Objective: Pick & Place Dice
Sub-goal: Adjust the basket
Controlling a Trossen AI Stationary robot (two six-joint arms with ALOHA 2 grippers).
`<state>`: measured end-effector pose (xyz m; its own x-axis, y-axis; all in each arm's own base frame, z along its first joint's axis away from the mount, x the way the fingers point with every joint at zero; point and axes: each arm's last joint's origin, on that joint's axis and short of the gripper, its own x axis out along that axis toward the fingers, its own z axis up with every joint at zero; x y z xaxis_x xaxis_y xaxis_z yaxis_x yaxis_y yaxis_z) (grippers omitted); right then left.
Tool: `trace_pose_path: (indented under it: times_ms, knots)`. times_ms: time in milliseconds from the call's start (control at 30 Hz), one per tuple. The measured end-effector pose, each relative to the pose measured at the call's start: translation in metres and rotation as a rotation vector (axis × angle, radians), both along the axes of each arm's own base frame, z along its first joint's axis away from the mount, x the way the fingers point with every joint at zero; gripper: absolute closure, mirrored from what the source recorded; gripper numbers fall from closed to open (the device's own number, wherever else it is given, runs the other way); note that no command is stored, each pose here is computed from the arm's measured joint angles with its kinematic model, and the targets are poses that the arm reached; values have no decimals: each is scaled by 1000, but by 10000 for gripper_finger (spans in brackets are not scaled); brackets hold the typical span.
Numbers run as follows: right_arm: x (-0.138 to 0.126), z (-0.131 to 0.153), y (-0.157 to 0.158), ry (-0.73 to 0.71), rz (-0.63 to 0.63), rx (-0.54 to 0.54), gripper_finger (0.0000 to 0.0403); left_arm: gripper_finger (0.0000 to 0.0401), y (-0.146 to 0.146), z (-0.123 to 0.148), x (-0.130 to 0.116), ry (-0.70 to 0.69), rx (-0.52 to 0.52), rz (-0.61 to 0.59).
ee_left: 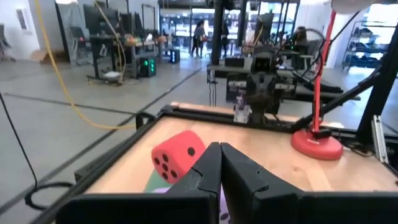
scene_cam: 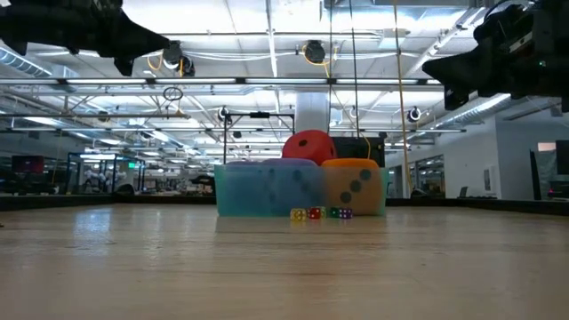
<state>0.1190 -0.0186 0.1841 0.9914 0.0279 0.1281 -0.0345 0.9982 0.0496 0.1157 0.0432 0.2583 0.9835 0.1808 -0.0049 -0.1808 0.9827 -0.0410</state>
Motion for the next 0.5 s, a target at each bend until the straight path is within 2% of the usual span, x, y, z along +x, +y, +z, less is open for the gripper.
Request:
trace_pose_path:
  times_ms: [167,333,500]
  knots:
    - [-2,2,1,-12,-1,-46,403,379,2,-9,13,67,-50,-27]
    - [-3,3,1,87,-4,-5,403,396,4,-20,28,161,-37,32]
    - [-7,5,2,96,-1,6,403,391,5,-16,32,111,-14,38]
